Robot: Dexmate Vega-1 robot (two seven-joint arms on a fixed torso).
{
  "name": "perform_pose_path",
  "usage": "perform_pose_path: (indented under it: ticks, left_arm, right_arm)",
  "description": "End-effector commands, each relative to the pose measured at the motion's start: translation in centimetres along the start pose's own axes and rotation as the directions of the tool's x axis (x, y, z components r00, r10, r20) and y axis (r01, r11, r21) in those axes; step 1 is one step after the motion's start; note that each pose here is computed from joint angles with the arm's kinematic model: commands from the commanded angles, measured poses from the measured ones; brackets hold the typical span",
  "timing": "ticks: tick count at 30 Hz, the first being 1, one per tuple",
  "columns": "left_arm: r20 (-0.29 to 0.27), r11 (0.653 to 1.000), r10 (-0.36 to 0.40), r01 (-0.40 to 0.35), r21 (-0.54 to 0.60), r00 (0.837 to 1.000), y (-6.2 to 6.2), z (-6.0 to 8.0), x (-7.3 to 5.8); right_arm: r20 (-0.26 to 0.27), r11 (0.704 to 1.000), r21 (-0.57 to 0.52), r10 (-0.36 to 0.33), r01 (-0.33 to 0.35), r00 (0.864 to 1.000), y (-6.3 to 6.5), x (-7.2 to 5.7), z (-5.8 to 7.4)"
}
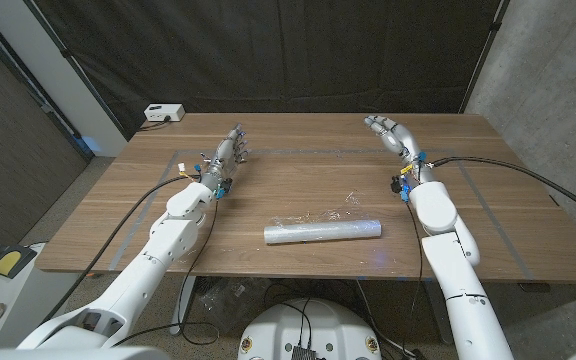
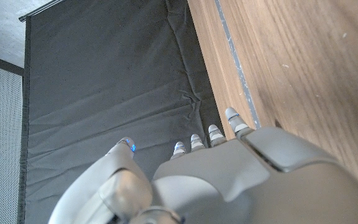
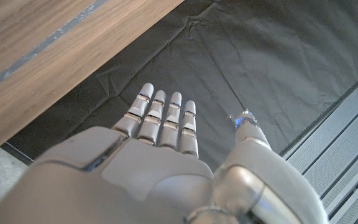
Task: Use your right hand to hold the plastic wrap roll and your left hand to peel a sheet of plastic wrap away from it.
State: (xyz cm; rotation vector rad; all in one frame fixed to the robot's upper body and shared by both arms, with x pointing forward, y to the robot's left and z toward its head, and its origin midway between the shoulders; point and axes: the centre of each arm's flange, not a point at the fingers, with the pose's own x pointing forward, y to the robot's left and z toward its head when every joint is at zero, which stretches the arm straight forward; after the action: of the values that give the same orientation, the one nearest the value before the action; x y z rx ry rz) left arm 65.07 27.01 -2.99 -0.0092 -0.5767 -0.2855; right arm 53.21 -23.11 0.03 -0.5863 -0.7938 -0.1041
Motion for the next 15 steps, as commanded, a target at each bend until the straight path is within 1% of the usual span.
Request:
perform_pose_path:
  ticks: [1,9,10,13,15]
  left_arm:
    - [-0.002,1.000,-0.026,0.026,0.002,1.000,-0.6,-0.1,0.3]
    - [-0.001,0.999,-0.037,0.037,0.003,0.999,-0.7,0.0,0.6]
    - [-0.001,0.999,-0.037,0.037,0.003,0.999,-0.7,0.0,0.6]
    - [0.001,0.999,-0.041,0.041,0.002,0.999,-0.7,0.0,0.7]
    - [0.001,0.999,-0.046,0.046,0.002,0.999,-0.8,0.1,0.8]
  right_arm:
    - [0.022,0.991,-0.132,-0.020,0.023,1.000,0.5,-1.7,2.7]
    - [0.027,0.977,-0.209,-0.044,0.049,0.999,1.1,-2.9,4.1]
    - [0.035,0.974,-0.221,-0.039,0.045,0.999,1.2,-3.0,4.3]
    - [0.033,0.968,-0.248,-0.039,0.046,0.999,1.4,-3.2,5.1]
    - [0.042,0.965,-0.259,-0.033,0.043,0.999,1.5,-3.4,5.5]
